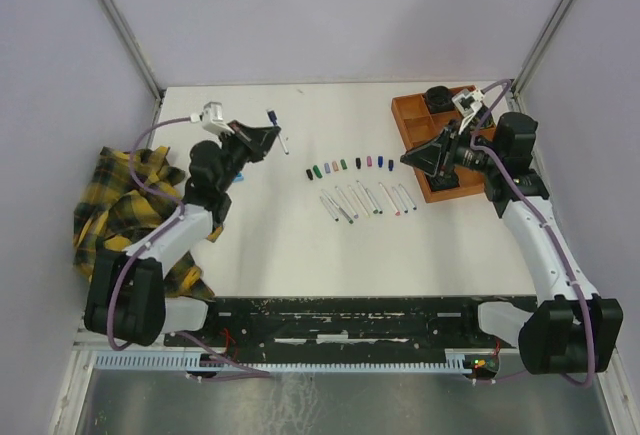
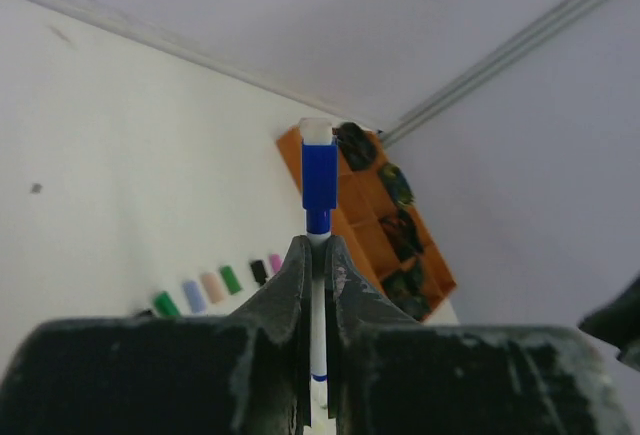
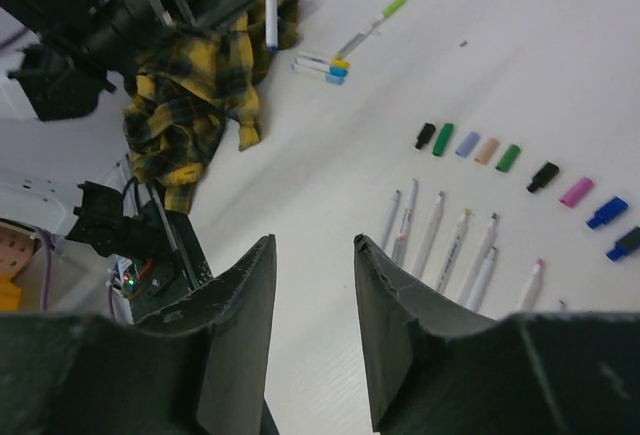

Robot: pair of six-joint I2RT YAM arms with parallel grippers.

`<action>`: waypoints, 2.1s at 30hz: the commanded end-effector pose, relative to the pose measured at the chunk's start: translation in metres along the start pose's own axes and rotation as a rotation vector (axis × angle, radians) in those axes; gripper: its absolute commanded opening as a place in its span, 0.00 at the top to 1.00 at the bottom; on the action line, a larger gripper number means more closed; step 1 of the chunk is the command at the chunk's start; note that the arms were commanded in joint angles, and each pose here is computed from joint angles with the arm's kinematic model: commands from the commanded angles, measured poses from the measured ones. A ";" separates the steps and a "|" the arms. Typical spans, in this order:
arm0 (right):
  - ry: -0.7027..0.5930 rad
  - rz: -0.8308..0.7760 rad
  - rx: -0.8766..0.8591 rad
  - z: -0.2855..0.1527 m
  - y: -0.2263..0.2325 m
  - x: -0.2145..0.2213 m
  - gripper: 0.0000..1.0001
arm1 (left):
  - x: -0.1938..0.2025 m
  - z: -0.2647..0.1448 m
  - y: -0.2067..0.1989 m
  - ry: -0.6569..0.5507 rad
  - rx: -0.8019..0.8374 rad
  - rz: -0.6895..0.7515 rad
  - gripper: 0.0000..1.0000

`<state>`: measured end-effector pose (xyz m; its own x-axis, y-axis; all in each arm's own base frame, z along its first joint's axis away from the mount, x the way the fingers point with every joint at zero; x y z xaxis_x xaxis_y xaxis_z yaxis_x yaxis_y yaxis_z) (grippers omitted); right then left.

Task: Open the pen caps
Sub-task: Pick up the pen from the center of the board.

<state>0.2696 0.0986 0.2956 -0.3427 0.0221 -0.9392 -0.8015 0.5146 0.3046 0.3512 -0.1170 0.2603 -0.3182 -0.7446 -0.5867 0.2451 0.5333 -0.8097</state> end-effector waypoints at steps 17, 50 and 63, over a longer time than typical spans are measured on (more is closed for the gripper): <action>-0.094 -0.060 -0.406 0.059 0.077 0.014 0.36 | 0.124 -0.070 -0.130 -0.118 0.685 -0.087 0.97; 0.080 -0.047 -0.414 0.086 0.088 0.040 0.91 | 0.158 -0.078 -0.132 -0.078 0.713 -0.128 0.97; 0.126 -0.087 -0.430 0.080 0.088 0.036 1.00 | 0.154 -0.092 -0.117 -0.018 0.583 -0.101 0.42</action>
<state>0.2250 0.2129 0.2568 -0.3826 -0.1252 -0.9154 -0.9190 0.1540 0.3630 0.1943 -0.2667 0.2422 -0.3896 -0.7624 -0.5167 0.6585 0.1616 -0.7350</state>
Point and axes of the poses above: each gripper's point midway between its finger pads, its own z axis out along the fingers, its own y axis along the line the jaws close on, x = y × z, the point moved 7 cm from there along -z, back along the fingers, and after that the axes turned 11 degrees about -z, right-handed, at the moved point
